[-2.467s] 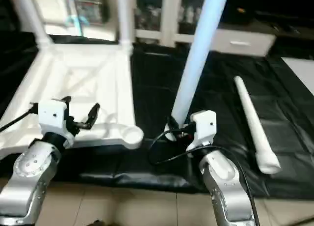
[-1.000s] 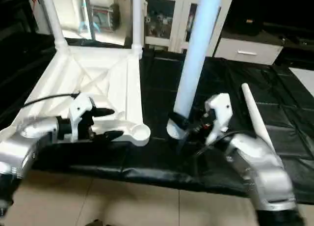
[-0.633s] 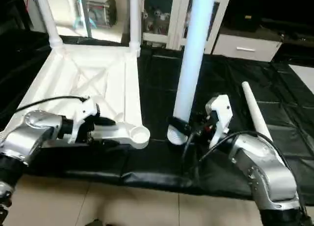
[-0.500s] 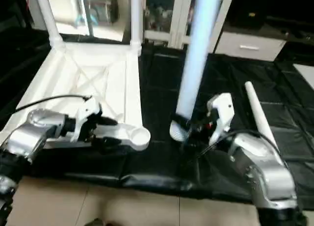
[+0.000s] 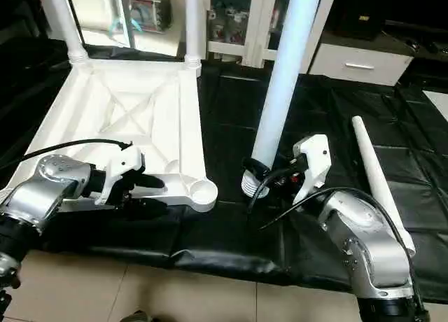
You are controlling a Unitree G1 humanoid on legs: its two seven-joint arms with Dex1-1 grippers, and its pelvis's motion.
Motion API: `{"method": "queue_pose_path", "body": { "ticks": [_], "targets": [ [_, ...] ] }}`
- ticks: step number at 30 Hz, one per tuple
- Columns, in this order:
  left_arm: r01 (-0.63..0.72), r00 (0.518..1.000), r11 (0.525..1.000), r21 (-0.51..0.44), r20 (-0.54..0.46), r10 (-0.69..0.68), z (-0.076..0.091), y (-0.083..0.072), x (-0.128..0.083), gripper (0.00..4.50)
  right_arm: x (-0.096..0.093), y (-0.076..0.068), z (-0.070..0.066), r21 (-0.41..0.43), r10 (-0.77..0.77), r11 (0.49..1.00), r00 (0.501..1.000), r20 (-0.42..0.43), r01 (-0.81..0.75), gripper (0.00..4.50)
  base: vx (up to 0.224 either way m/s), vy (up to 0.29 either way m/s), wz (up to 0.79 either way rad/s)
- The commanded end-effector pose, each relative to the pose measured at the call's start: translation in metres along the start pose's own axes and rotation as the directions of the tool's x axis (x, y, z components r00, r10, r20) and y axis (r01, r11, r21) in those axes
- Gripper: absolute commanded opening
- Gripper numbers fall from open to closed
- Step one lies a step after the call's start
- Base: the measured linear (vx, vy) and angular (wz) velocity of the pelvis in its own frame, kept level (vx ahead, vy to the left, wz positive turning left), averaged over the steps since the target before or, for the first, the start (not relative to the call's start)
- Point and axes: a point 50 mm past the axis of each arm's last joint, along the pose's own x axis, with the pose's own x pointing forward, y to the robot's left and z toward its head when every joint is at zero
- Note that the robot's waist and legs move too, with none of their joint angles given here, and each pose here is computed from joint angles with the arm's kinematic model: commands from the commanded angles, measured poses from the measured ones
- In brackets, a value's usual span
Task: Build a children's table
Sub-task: Pick table leg
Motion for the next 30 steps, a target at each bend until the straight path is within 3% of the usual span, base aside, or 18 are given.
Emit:
{"method": "queue_pose_path", "body": {
  "ticks": [1,9,11,14,15,19,20,25,26,30],
  "targets": [
    [-0.014,1.0,1.0,0.019,-0.016,0.014,0.002,0.0,-0.001,2.59,0.002,0.002,0.009,-0.035,0.008,0.999,0.999,0.033,-0.007,1.86,0.0,0.0,0.0],
    [-0.032,0.999,0.999,0.035,-0.015,0.032,0.001,0.001,0.003,2.03,0.006,0.007,0.008,-0.023,0.048,0.999,0.998,0.028,-0.047,1.86,0.0,0.0,0.0],
    [-0.035,0.999,0.999,0.039,-0.024,0.036,0.0,0.001,0.003,1.7,0.007,0.007,0.008,-0.021,0.048,0.999,0.998,0.031,-0.047,1.86,0.0,0.0,0.0],
    [-0.022,0.999,0.998,0.052,-0.038,0.024,-0.002,0.0,0.004,1.61,0.008,0.008,0.008,-0.018,0.05,0.999,0.998,0.032,-0.05,1.86,0.0,0.0,0.0],
    [-0.003,0.999,0.999,0.05,-0.047,0.005,-0.004,-0.003,0.003,1.35,0.008,0.008,0.008,-0.017,0.051,0.999,0.998,0.032,-0.05,1.86,0.0,0.0,0.0],
    [0.035,0.997,0.998,0.056,-0.07,-0.031,-0.007,-0.007,0.003,1.09,0.008,0.008,0.007,-0.014,0.049,0.999,0.998,0.033,-0.049,1.86,0.0,0.0,0.0],
    [0.038,0.997,0.998,0.057,-0.073,-0.034,-0.008,-0.007,0.003,0.86,0.008,0.007,0.007,-0.014,0.049,0.999,0.998,0.033,-0.048,1.86,0.0,0.0,0.0],
    [0.049,0.996,0.997,0.056,-0.081,-0.044,-0.009,-0.009,0.003,0.7,0.008,0.007,0.007,-0.012,0.048,0.999,0.998,0.034,-0.047,1.86,0.0,0.0,0.0],
    [0.051,0.995,0.997,0.055,-0.083,-0.046,-0.009,-0.009,0.003,0.44,0.009,0.007,0.007,-0.012,0.047,0.999,0.998,0.034,-0.047,1.86,0.0,0.0,0.0],
    [0.044,0.996,0.998,0.05,-0.075,-0.04,-0.009,-0.009,0.005,0.24,0.01,0.006,0.007,-0.011,0.047,0.999,0.998,0.035,-0.047,1.86,0.0,0.0,0.0]
  ]
}}
